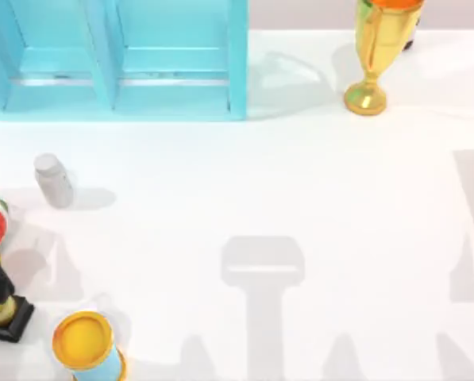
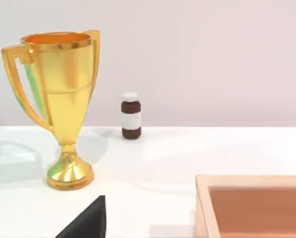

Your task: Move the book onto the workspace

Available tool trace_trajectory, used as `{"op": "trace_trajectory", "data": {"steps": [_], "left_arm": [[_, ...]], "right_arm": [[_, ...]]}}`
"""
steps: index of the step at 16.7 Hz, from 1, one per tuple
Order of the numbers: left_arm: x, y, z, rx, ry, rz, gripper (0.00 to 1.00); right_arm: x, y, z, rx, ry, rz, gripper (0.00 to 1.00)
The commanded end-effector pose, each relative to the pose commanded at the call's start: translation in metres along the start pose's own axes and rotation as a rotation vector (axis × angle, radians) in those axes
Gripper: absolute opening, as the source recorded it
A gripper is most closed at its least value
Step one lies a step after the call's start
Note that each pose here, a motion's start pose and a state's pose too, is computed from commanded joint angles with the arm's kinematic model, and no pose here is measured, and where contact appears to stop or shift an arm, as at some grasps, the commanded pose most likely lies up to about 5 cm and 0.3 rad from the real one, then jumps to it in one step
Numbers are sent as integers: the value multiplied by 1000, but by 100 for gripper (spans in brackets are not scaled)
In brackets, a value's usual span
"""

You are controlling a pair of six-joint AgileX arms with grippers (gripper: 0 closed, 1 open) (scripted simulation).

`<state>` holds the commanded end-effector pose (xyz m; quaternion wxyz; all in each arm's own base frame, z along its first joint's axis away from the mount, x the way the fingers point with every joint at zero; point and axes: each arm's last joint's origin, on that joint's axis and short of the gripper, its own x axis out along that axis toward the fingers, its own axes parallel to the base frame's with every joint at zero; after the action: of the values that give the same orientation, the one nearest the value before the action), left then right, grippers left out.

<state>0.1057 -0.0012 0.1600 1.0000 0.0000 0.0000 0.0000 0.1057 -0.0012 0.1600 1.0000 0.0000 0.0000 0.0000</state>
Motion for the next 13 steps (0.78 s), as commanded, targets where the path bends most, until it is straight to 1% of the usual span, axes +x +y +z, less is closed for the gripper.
{"op": "trace_trajectory", "data": {"steps": [3, 6, 10, 13], "left_arm": [[0, 0, 1, 2, -1, 2, 100], [5, 4, 12, 14, -3, 16, 100], [23, 17, 42, 35, -8, 45, 100], [53, 35, 70, 52, -27, 61, 100]], "right_arm": [[0, 0, 0, 0, 0, 0, 100], [0, 0, 0, 0, 0, 0, 100], [0, 0, 0, 0, 0, 0, 100], [0, 0, 0, 0, 0, 0, 100]]}}
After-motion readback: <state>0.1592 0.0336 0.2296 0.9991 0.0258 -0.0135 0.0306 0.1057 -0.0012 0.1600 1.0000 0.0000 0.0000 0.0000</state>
